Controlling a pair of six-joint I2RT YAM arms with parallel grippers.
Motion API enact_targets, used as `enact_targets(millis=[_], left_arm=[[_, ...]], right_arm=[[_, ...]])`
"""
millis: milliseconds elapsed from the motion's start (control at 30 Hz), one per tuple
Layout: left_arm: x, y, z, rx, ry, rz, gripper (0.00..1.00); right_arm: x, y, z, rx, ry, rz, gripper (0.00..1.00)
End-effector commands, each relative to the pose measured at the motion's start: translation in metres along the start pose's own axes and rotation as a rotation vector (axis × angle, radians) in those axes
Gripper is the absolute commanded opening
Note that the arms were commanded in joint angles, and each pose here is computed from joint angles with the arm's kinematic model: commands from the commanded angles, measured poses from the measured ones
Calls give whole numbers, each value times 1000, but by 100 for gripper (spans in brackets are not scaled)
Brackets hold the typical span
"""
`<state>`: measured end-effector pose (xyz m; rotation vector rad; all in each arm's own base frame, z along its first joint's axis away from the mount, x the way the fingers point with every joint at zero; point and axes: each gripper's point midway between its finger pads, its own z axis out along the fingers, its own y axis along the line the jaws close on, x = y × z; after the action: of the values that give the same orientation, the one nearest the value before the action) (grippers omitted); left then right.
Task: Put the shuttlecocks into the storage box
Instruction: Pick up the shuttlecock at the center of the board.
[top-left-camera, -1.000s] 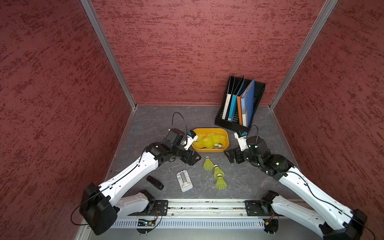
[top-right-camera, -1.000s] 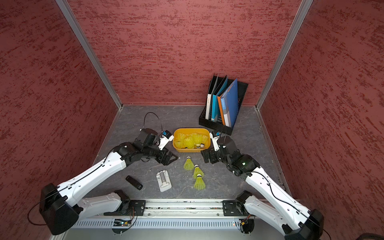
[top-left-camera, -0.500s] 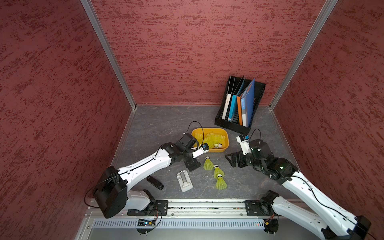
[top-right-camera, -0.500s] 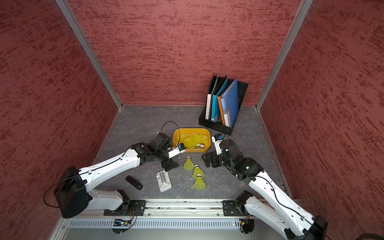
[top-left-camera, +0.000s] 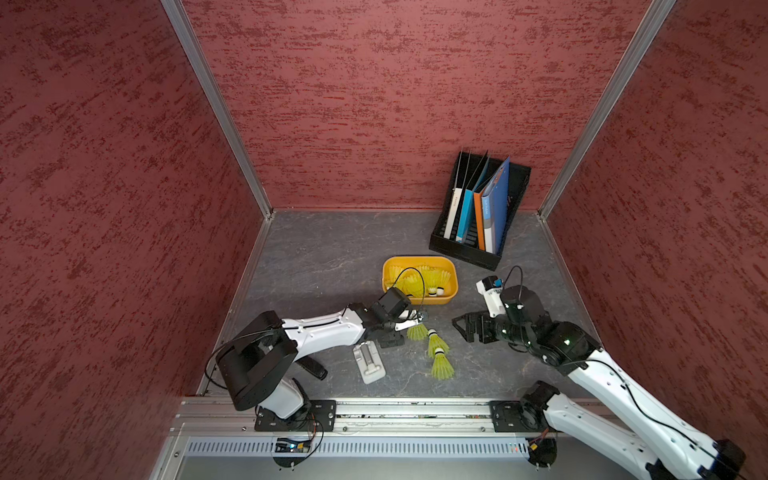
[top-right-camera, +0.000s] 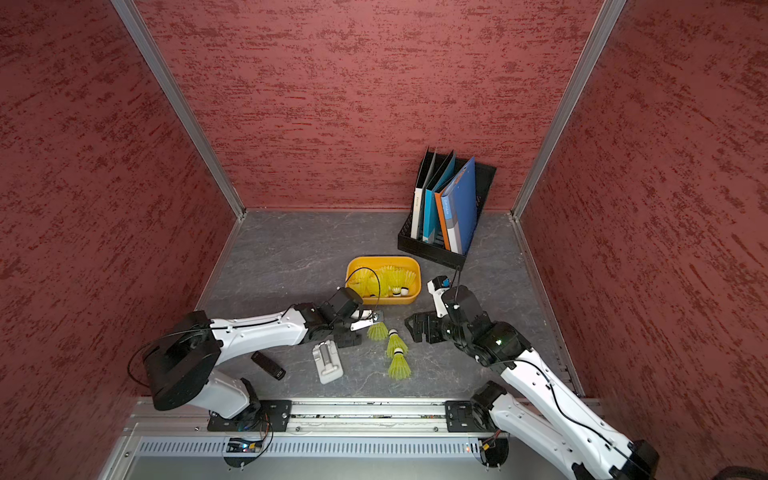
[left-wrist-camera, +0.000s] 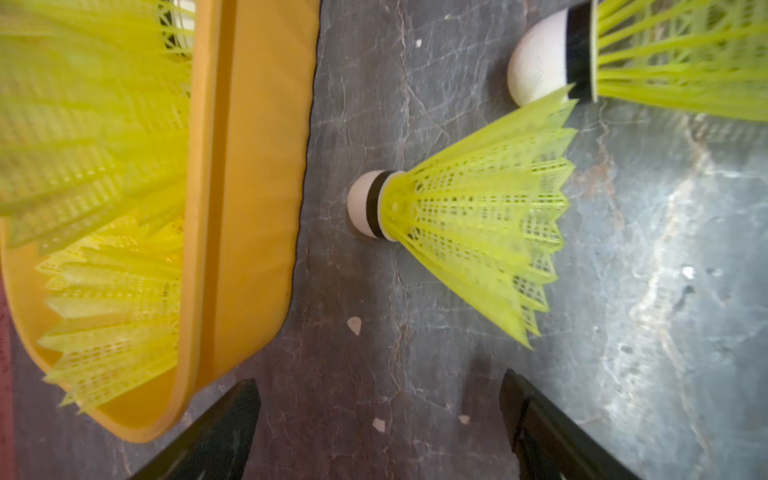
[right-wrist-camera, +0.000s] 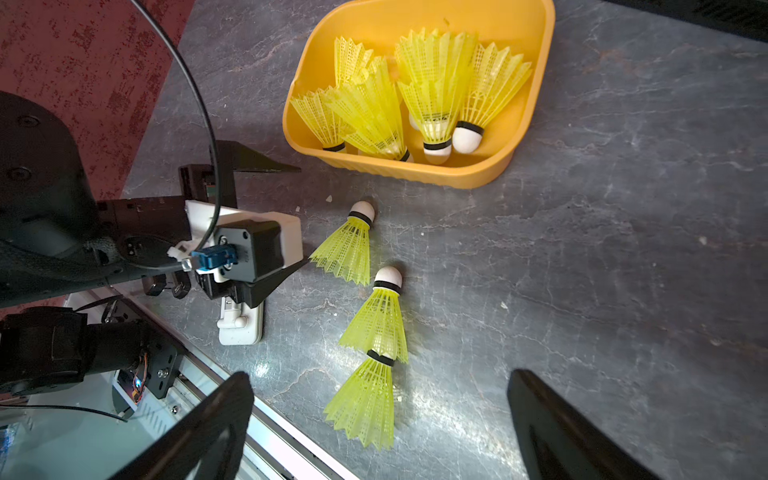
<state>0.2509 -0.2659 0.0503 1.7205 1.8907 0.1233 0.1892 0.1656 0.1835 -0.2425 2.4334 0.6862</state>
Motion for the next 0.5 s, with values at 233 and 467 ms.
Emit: enact_targets(millis=[233, 467], left_arm=[[-41, -5, 6, -71, -88, 51, 94], [-65, -18, 9, -29, -121, 77, 91]], right_arm=[[-3, 0, -12, 5, -25, 18, 99], [-5, -1, -9, 10, -27, 21, 98]])
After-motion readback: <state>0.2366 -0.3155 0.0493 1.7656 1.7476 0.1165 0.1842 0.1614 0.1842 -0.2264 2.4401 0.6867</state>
